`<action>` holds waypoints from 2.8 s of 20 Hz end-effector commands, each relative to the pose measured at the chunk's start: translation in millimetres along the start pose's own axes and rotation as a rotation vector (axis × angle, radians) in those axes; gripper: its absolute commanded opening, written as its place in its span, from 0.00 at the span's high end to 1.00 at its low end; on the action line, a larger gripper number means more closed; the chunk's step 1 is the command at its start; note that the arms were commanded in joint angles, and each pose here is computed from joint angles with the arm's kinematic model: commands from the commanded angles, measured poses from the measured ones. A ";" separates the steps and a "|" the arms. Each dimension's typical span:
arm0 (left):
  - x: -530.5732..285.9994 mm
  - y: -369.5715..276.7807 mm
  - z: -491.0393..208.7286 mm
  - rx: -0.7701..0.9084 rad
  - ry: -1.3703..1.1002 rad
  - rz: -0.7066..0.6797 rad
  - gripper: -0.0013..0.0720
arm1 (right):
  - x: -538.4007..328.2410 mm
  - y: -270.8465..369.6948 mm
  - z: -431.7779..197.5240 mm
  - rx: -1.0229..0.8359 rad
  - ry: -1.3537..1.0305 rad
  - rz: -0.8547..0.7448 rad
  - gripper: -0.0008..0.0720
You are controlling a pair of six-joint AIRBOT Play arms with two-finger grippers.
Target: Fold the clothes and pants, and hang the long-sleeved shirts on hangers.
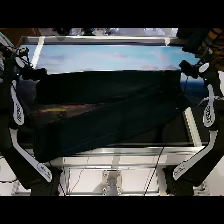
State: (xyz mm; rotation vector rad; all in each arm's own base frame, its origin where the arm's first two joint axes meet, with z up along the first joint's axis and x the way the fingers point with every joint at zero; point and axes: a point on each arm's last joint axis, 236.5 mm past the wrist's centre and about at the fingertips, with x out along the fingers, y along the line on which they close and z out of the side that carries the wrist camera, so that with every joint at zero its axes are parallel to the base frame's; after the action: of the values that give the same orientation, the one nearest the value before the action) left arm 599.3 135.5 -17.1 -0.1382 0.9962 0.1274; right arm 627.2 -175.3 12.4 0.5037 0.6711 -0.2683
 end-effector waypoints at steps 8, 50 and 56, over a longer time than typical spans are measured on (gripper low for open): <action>-57.6 11.9 28.8 0.053 -0.066 0.022 0.49 | -61.6 -27.6 8.9 -0.200 0.195 -0.049 0.68; -114.1 76.2 -314.9 -0.248 0.394 -0.055 0.57 | -291.7 -67.2 -197.7 -0.338 0.583 -0.100 0.95; -102.9 75.8 -325.8 -0.262 0.438 -0.071 0.88 | -290.9 -61.4 -198.3 -0.311 0.579 -0.082 0.95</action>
State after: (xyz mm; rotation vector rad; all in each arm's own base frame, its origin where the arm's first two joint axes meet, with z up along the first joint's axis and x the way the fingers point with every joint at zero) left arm 261.6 149.9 -105.2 -0.4405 1.3999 0.1702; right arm 278.6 -102.8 46.4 0.2342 1.2804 -0.0858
